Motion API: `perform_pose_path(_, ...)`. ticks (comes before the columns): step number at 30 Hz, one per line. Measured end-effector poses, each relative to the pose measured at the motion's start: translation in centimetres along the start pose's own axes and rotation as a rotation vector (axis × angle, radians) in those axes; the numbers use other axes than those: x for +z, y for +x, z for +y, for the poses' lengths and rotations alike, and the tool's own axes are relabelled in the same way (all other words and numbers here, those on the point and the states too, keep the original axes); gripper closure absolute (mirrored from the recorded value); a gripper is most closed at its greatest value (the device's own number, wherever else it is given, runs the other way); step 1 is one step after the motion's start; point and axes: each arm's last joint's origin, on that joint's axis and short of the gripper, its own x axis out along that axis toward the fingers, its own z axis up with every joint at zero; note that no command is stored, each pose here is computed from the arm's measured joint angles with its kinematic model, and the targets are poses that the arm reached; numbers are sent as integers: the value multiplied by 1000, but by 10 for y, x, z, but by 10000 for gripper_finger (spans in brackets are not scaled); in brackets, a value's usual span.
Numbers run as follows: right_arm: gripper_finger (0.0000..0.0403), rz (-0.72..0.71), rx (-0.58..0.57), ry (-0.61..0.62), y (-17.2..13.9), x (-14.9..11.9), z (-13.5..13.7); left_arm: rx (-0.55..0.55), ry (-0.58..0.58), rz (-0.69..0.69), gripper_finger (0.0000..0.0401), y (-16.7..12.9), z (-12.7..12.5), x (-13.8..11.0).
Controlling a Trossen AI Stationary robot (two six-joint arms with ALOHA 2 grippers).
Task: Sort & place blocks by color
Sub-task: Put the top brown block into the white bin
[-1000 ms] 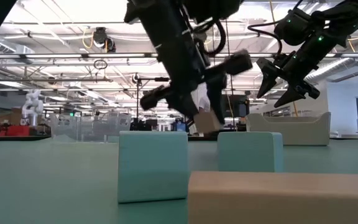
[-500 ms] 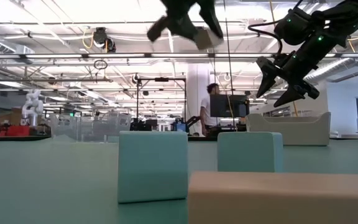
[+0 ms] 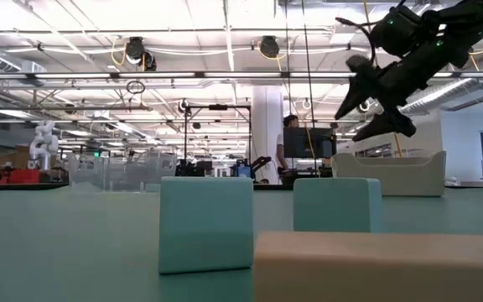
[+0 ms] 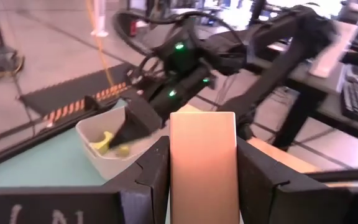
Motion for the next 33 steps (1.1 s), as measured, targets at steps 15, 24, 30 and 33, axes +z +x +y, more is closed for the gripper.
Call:
perform_pose_path(15, 115, 59, 474, -197, -7, -31, 65, 12, 44, 34, 269, -2, 0, -5)
perform_pose_path(24, 115, -120, 721, -225, -22, -22, 89, 93, 43, 49, 269, -20, -3, -7)
perform_pose_path(30, 115, -195, 810, -262, -29, -19, 97, 146, 134, 24, 269, -29, -6, -5)
perform_pose_path(33, 115, -184, 833, -200, -30, -18, 98, 133, 225, 41, 269, -24, -2, -4)
